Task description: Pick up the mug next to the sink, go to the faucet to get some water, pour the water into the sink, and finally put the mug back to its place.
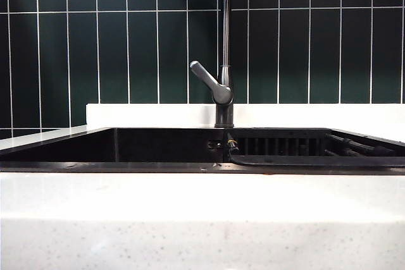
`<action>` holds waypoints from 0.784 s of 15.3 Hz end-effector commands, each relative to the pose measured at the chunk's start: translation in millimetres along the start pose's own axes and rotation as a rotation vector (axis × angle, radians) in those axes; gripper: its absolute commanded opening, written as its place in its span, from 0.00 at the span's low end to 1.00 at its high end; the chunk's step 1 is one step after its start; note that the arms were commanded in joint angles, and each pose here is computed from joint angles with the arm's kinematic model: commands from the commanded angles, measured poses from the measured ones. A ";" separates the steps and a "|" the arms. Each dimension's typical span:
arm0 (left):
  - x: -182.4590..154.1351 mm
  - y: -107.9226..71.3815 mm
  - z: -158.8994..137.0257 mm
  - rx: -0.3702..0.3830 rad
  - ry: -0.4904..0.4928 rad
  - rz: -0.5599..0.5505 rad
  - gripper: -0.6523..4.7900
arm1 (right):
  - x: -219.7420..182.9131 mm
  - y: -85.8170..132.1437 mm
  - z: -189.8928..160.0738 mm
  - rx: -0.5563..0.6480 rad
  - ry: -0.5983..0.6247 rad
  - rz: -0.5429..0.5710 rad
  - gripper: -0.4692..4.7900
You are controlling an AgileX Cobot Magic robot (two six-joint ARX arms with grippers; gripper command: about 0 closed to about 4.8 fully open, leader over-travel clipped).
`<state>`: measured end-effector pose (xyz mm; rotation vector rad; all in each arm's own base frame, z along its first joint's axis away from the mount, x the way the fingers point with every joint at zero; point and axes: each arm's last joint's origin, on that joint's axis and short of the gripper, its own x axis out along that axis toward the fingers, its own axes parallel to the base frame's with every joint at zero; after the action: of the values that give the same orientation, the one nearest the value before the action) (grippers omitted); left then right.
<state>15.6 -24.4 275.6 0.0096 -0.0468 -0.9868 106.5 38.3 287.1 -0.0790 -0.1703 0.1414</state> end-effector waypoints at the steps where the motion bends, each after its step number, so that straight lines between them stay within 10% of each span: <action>1: -0.4 4.2 -13.6 -0.112 -0.005 -0.035 0.11 | -4.1 0.4 -11.1 0.016 -0.007 -0.013 0.08; 4: -0.3 4.9 -26.0 -0.318 0.006 -0.120 0.11 | -10.1 5.5 -32.1 0.109 -0.024 0.004 0.08; 12: -1.7 -6.9 -26.0 -0.359 0.029 -0.293 0.11 | -18.8 12.7 -29.2 0.129 -0.061 0.078 0.08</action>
<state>11.2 -26.7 248.8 -0.2909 0.1593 -1.2516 93.2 46.9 250.1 0.0316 -0.1902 0.2290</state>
